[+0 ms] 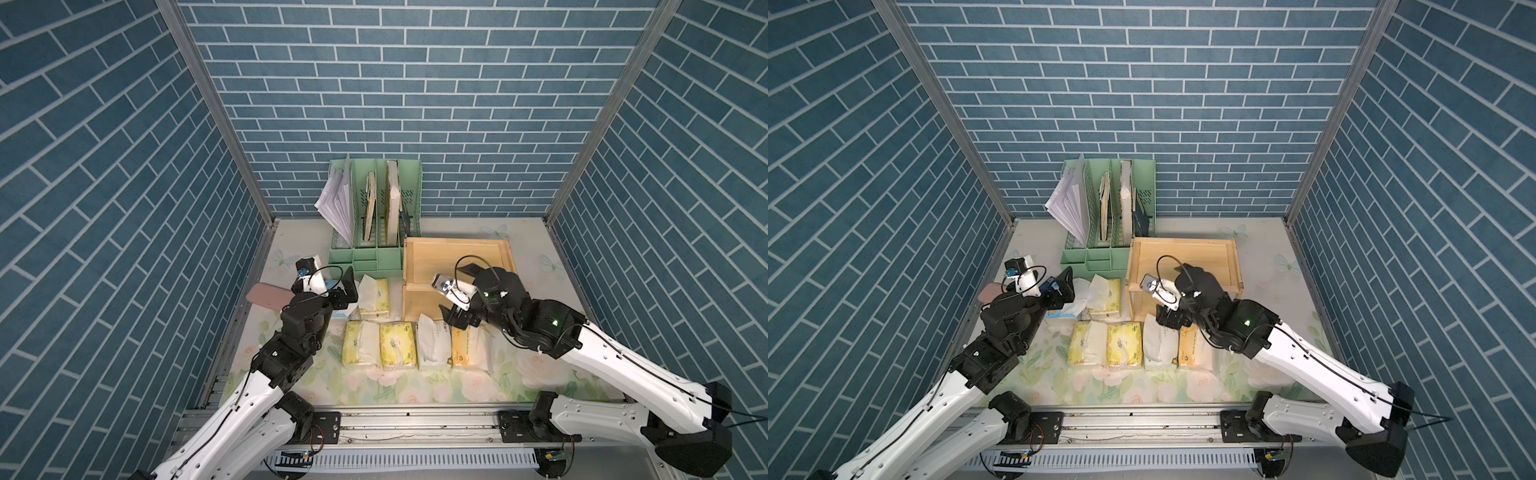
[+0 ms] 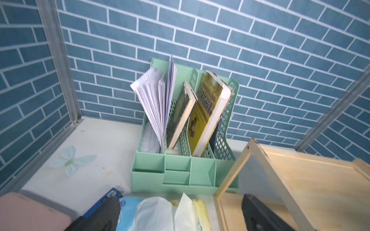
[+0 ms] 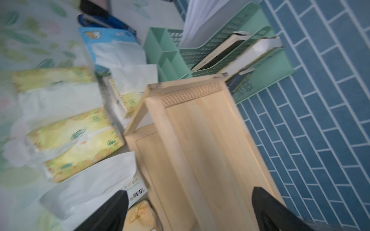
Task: Remove the tissue boxes from the shelf
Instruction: Place the box of tissues at the center of the board, then reset both arms
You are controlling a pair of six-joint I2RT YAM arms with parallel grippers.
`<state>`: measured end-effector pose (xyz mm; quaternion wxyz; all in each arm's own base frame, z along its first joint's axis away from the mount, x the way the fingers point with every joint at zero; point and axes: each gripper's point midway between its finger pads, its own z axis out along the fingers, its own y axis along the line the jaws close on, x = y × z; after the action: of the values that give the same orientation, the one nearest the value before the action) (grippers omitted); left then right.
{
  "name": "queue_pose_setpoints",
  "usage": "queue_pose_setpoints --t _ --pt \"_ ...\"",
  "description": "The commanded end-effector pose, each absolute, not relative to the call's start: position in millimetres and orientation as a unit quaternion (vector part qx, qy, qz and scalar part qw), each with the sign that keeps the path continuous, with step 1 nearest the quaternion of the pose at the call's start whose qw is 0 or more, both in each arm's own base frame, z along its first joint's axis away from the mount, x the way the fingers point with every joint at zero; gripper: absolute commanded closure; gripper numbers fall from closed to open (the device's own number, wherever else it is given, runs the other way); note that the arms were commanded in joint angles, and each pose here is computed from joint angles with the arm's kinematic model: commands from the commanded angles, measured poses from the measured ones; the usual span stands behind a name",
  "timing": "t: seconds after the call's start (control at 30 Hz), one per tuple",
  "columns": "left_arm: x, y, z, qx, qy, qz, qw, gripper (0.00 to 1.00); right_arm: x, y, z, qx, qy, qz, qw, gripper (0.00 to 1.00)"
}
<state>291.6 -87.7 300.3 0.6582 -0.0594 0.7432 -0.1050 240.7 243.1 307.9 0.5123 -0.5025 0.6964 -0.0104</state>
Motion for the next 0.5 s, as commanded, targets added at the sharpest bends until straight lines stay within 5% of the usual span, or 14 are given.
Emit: queue_pose_setpoints --t 0.0,0.27,0.47 --pt "299.2 -70.7 327.7 -0.066 0.721 -0.049 0.688 0.00 278.1 225.4 369.4 -0.397 0.683 -0.003 0.613 0.00" --pt "316.6 -43.6 350.0 -0.088 0.703 -0.004 0.706 0.00 362.1 100.8 386.5 -0.120 0.741 -0.021 0.660 0.00" --pt "318.1 -9.0 326.2 -0.134 0.710 0.029 0.691 0.00 372.8 -12.5 362.4 0.067 0.741 -0.059 0.665 0.00"
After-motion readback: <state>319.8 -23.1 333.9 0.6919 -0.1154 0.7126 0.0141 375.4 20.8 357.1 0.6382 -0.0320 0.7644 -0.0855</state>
